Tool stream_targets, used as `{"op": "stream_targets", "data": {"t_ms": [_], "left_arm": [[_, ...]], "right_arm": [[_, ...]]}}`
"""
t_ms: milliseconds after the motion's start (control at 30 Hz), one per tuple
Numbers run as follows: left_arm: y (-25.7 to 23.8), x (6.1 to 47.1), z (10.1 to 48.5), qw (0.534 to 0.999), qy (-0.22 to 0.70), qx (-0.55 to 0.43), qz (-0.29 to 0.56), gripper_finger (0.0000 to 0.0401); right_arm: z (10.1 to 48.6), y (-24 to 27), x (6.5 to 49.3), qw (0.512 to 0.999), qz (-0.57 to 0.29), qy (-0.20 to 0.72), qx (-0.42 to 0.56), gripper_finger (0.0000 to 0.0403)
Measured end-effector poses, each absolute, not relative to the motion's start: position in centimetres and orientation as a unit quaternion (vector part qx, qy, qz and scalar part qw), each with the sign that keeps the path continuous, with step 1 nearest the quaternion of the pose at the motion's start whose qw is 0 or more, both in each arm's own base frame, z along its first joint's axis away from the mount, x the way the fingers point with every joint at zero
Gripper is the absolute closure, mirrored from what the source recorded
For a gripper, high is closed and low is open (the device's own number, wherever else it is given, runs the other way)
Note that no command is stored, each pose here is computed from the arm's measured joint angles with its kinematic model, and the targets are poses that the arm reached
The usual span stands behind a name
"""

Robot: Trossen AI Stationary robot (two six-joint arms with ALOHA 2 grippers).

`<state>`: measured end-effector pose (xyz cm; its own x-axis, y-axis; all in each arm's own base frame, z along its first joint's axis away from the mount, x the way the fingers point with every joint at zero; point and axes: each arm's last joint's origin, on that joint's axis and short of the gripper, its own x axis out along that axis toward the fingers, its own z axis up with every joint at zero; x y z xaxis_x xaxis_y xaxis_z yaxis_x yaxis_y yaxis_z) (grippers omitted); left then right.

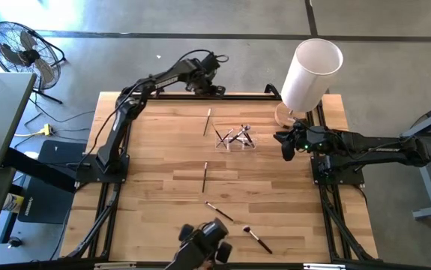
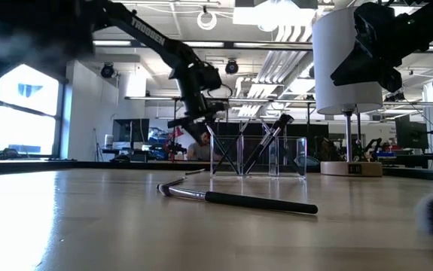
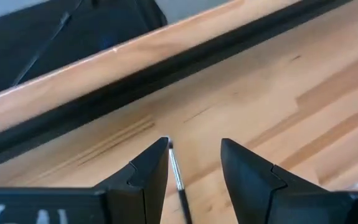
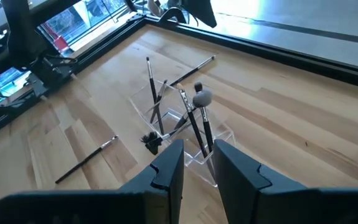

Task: Put items in baskets/containers
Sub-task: Put the eyeshadow brush into the middle section of the transparent organizer

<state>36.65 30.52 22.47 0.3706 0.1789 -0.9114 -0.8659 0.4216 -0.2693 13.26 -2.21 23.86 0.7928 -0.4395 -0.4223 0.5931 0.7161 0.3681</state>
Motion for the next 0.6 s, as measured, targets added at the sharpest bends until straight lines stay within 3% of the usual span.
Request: {"op": "stream_targets", "data": {"t_ms": [267, 367, 600], "left_arm": [[31.1, 36.3, 17.4, 0.663, 0.493, -0.464, 0.318, 0.0257], [31.6, 36.7, 16.9, 0.677, 0.478, -0.473, 0.298, 0.0263], [32.0, 36.0, 16.5, 0.659, 0.477, -0.516, 0.269, 0.0289]], "right_arm": [[23.9, -2.3, 13.2, 0.911, -0.297, 0.149, 0.245, 0.0321], [23.9, -2.3, 13.2, 0.911, -0.297, 0.149, 0.244, 0.0321], [23.9, -2.3, 13.2, 0.911, -0.299, 0.15, 0.242, 0.0321]]}}
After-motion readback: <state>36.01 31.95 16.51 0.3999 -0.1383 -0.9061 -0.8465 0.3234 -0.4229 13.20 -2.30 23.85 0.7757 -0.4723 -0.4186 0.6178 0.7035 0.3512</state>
